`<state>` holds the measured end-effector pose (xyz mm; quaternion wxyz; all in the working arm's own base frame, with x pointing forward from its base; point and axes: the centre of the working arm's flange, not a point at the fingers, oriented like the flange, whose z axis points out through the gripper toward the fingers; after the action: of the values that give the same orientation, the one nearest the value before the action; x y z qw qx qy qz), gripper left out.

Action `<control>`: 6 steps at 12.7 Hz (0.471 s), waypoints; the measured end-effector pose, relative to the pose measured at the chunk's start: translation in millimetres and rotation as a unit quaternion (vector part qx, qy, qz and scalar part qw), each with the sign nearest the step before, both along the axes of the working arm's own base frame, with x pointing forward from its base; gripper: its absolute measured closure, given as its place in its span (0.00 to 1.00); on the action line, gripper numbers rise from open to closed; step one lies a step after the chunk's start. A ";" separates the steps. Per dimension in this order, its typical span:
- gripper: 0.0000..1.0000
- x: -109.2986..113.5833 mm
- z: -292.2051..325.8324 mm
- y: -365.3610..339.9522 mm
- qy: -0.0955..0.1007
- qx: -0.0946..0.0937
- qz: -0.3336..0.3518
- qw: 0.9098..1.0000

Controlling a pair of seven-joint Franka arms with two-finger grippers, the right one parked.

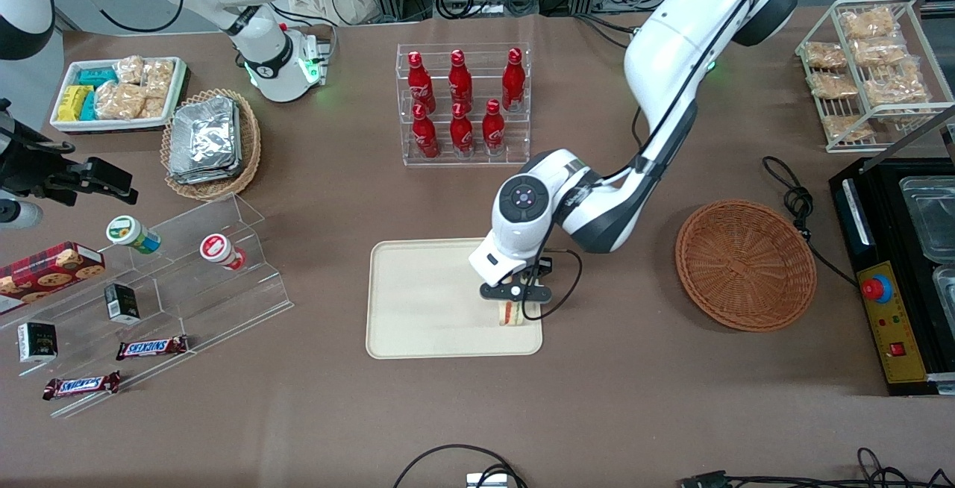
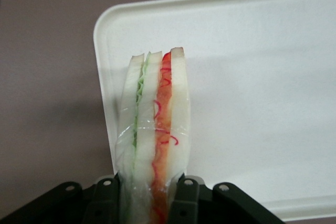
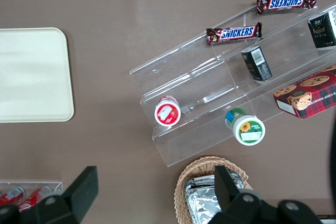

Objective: Place sandwich from basket to tray
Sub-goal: 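Lower the sandwich onto the cream tray and open the left gripper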

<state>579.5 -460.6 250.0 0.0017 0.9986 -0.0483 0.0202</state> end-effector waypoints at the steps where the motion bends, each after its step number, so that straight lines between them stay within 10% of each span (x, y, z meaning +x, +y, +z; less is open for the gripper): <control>1: 0.68 -0.6 -6.7 -0.2 0.002 0.001 -0.001 1.000; 6: 0.65 -7.0 -17.3 -6.3 0.008 0.005 -0.008 1.000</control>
<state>572.5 -466.9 232.8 -0.0027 0.9983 -0.0560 0.0123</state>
